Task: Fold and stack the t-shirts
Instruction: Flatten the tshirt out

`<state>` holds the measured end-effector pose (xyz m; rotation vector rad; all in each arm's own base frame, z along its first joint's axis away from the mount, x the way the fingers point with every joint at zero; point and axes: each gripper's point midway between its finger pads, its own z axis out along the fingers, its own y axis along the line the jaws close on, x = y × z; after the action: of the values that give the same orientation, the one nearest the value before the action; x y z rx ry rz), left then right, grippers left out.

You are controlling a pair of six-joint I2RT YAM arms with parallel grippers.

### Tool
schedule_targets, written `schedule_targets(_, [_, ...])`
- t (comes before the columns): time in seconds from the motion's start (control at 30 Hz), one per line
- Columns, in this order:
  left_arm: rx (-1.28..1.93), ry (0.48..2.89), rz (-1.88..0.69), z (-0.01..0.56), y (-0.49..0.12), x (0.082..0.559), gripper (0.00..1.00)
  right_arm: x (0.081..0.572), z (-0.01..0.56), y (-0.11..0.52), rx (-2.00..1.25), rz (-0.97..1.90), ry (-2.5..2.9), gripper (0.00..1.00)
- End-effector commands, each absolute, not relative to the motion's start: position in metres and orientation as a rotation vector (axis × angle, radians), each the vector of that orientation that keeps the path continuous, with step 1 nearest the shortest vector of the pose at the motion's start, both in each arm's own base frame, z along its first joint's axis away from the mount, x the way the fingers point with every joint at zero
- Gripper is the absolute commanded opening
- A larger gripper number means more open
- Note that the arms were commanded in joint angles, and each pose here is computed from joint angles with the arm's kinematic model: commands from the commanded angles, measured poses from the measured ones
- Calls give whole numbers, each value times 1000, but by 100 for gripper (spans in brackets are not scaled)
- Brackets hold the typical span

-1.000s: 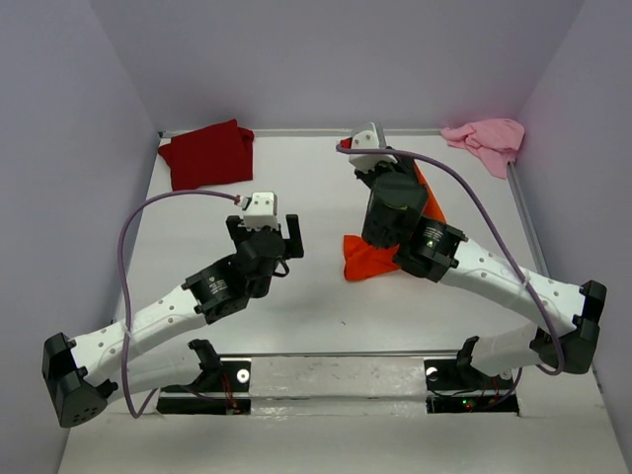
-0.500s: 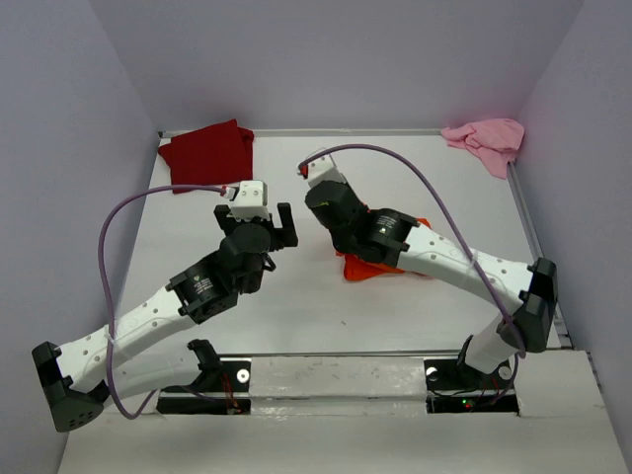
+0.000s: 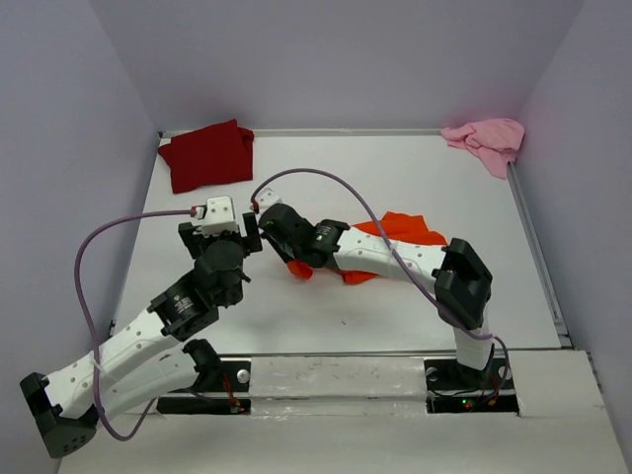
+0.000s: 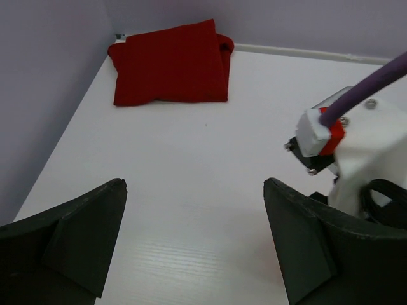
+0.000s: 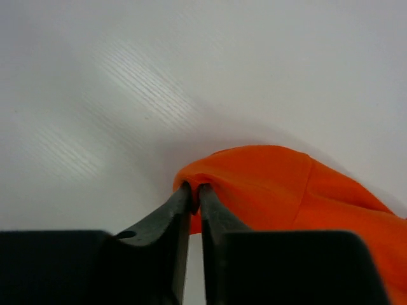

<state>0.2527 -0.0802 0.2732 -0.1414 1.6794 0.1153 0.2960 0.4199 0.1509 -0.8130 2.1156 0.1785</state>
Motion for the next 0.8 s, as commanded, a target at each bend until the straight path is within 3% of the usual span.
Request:
schedule_targets(0.0, [-203, 1546, -87, 309, -94, 251, 99, 294, 143, 446, -860, 306, 2136, 30])
schedule_targets(0.07, [-193, 1559, -63, 300, -95, 254, 99, 288, 144, 448, -883, 318, 2131, 50])
schedule_targets(0.13, [-175, 1579, -50, 293, -98, 257, 99, 284, 147, 441, -880, 321, 2135, 63])
schedule_targets(0.27, [-156, 1616, -51, 282, -105, 265, 99, 274, 145, 422, -880, 305, 2155, 70])
schedule_targets(0.57, [-156, 1624, -80, 280, -103, 273, 99, 244, 115, 383, -888, 273, 2255, 69])
schedule_targets(0.77, [-138, 1652, -62, 272, -105, 275, 99, 235, 107, 404, -966, 299, 2242, 65])
